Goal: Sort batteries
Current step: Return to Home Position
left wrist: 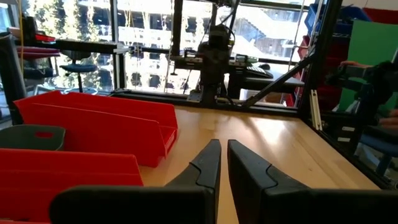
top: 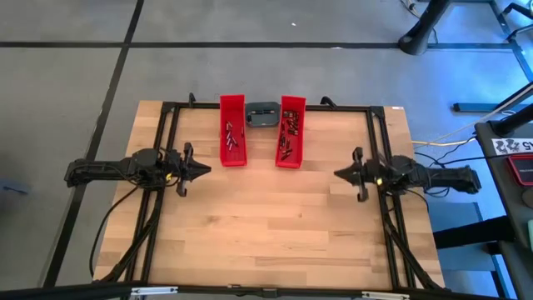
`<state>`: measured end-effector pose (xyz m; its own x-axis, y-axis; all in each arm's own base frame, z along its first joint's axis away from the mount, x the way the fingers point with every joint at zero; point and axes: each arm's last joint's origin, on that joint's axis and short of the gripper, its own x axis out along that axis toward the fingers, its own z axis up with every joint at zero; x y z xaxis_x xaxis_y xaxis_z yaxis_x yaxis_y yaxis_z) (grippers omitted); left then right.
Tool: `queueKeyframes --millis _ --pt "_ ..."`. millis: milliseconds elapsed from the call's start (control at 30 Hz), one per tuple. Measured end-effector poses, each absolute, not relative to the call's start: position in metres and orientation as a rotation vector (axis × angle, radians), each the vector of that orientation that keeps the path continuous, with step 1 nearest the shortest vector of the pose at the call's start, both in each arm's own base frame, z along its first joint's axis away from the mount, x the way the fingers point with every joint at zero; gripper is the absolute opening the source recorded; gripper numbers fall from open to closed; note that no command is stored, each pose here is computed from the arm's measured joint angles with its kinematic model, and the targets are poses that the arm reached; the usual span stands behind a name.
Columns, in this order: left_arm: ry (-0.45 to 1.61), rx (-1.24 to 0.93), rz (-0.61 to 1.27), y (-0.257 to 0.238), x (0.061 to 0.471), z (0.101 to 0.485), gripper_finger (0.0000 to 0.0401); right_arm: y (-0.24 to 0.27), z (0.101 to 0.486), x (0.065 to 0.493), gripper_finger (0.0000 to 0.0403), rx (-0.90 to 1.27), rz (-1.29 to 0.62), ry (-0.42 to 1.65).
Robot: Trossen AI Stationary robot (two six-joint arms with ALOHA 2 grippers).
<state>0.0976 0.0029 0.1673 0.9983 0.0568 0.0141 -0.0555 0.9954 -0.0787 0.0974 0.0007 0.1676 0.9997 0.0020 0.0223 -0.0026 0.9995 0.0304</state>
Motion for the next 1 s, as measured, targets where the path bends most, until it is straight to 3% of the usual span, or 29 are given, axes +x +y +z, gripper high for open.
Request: queueKeyframes --millis 1000 --pt "-0.016 -0.078 0.056 0.0029 0.0976 0.1673 0.002 0.0061 0.1687 0.0973 0.0021 -0.029 0.056 -0.033"
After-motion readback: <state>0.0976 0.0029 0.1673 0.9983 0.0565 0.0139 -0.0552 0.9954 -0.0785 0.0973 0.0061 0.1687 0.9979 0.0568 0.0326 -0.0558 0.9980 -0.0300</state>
